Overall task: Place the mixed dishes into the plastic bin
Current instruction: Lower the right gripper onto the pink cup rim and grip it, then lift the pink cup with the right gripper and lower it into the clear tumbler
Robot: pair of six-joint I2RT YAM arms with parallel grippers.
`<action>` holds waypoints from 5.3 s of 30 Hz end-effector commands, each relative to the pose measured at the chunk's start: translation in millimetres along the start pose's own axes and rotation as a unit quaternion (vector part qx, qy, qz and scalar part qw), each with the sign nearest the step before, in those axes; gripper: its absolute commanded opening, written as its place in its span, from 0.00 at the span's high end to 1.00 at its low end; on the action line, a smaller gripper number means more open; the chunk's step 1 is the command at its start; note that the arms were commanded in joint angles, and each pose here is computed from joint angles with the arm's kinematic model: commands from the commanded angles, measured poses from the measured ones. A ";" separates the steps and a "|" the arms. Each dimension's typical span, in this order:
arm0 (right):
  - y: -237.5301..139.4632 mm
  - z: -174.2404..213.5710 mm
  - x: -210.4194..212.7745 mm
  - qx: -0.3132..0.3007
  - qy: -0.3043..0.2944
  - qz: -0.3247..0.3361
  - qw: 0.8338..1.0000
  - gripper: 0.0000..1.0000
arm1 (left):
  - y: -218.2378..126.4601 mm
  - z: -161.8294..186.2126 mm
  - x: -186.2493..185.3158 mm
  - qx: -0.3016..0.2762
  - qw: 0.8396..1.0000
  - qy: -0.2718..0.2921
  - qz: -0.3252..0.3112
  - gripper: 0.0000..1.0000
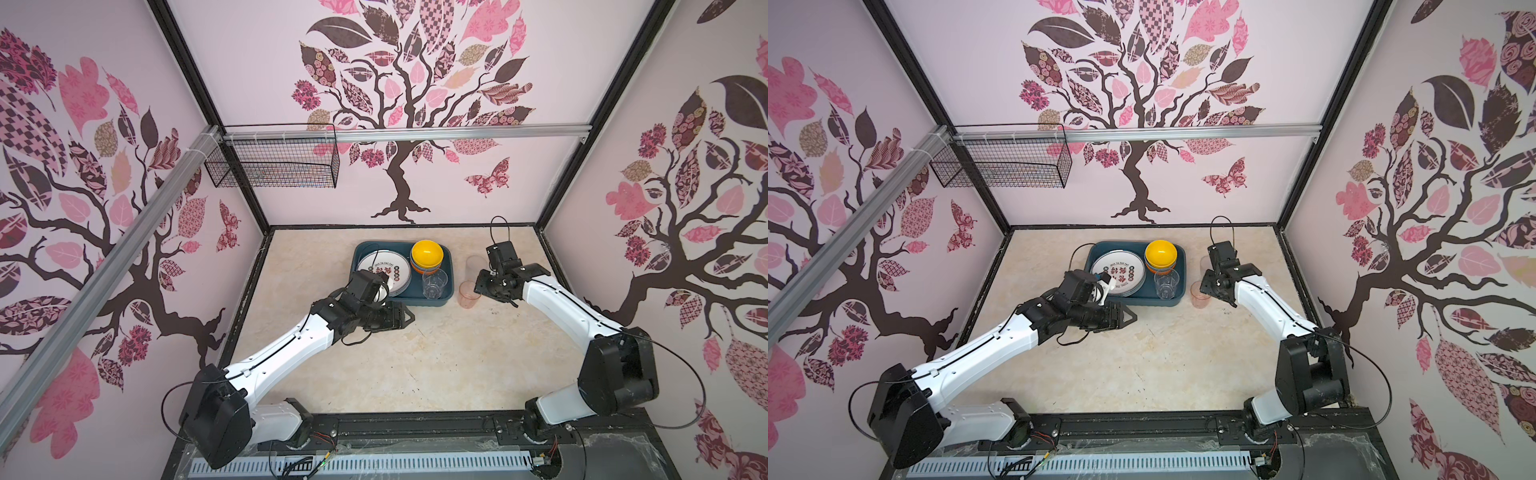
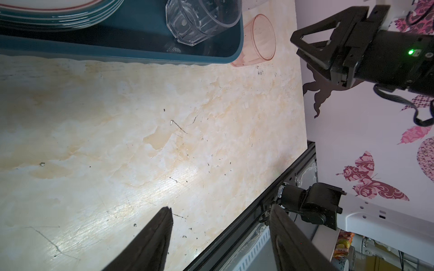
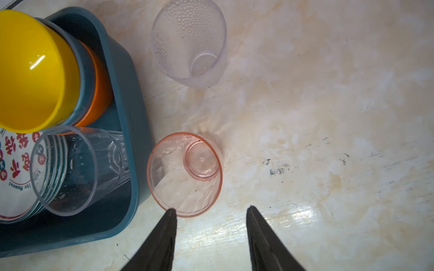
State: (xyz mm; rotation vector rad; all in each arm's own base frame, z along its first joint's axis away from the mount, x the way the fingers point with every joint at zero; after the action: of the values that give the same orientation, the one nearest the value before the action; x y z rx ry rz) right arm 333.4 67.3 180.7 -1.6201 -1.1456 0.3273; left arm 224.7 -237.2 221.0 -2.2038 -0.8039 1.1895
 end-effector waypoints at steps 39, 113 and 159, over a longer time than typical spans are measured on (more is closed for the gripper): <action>56.9 1.3 -11.9 0.071 0.030 0.018 0.997 0.84 | 7.7 -8.4 -2.3 -0.007 1.000 0.012 -0.011 0.32; -17.2 -5.1 117.5 0.078 -0.133 -0.052 0.987 1.00 | -66.9 -10.7 56.0 -0.094 0.990 -0.046 -0.099 0.25; 62.0 15.6 122.3 0.119 -0.144 0.001 0.982 0.94 | -56.8 2.2 68.1 -0.084 0.990 -0.071 -0.093 0.27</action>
State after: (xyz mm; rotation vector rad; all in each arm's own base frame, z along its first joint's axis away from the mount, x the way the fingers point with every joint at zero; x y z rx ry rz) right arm 410.5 172.7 174.9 -1.3873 -1.2901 0.6604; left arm 240.4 -151.1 222.8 -2.1265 -1.1859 1.2292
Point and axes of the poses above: each gripper's point midway between its finger pads, its own y axis out along the fingers, its own x axis along the line the jaws close on, z = x × y, the point moved 6 cm from there along -y, back along the fingers, and after that the axes turned 13 degrees about y, right-handed, at the moved point
